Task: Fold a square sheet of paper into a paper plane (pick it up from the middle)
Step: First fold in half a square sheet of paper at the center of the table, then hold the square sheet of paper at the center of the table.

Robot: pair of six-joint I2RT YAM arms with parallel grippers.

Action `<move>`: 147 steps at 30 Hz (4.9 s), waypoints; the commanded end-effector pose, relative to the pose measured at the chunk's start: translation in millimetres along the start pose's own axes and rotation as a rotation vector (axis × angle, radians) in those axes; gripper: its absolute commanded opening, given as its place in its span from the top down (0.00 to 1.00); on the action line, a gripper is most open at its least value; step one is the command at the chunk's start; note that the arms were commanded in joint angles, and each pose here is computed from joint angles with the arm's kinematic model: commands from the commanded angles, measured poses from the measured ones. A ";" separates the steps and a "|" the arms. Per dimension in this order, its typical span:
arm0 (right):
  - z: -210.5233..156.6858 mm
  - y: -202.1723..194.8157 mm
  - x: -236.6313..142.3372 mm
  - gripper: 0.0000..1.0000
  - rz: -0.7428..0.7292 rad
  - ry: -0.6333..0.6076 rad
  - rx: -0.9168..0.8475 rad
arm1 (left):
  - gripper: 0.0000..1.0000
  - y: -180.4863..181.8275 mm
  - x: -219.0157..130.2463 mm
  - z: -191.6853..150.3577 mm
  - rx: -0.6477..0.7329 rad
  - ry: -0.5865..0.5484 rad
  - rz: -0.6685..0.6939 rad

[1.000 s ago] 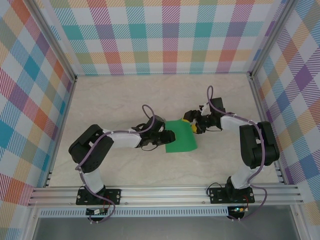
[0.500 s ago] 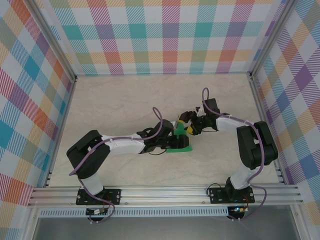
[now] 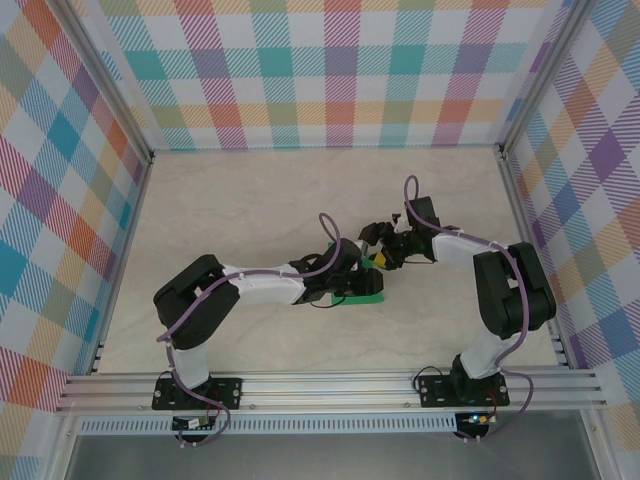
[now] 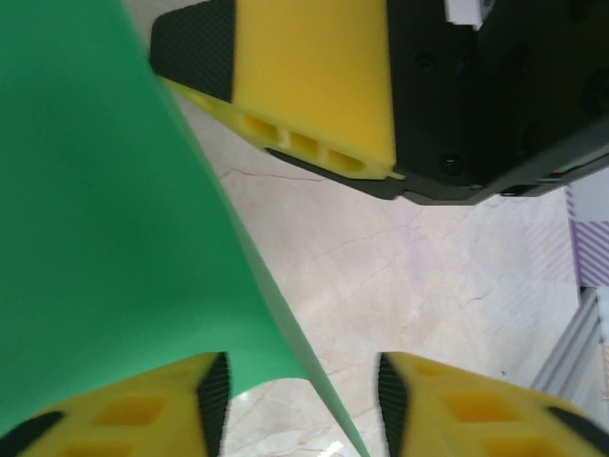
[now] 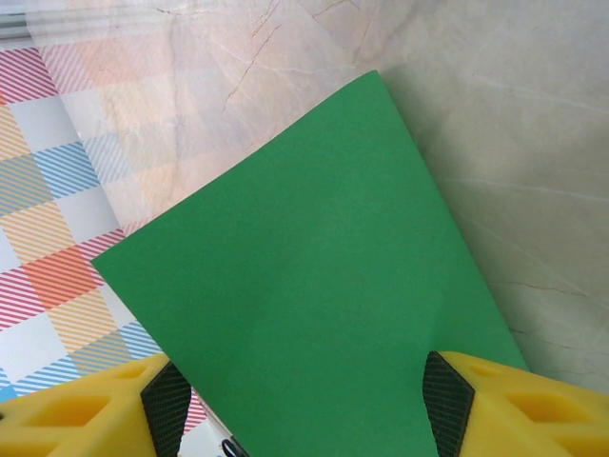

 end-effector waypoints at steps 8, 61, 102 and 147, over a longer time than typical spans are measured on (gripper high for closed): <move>-0.1 11.5 -7.3 0.31 -0.029 -0.017 -0.072 | 0.90 11.2 -12.0 3.5 0.013 -0.040 0.120; -3.4 -30.2 36.5 0.47 -0.248 0.168 -0.308 | 0.50 98.7 -110.1 10.8 -0.167 -0.130 0.368; -2.1 -60.0 54.1 0.46 -0.577 -0.019 -0.254 | 0.53 98.8 -90.3 23.3 -0.237 -0.112 0.297; -1.2 -63.3 55.9 0.46 -0.611 -0.023 -0.254 | 0.96 124.0 -5.1 15.4 -0.349 0.003 0.258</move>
Point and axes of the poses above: each hand's point on the last joint's axis, 136 mm out from that joint toward the fingers, its own x axis out along the fingers, its own y axis along the line the jaws close on, z = x × y, the point moved 6 cm from there along -x, back along the fingers, and after that the axes turned 10 degrees about x, right-handed, at the moved point
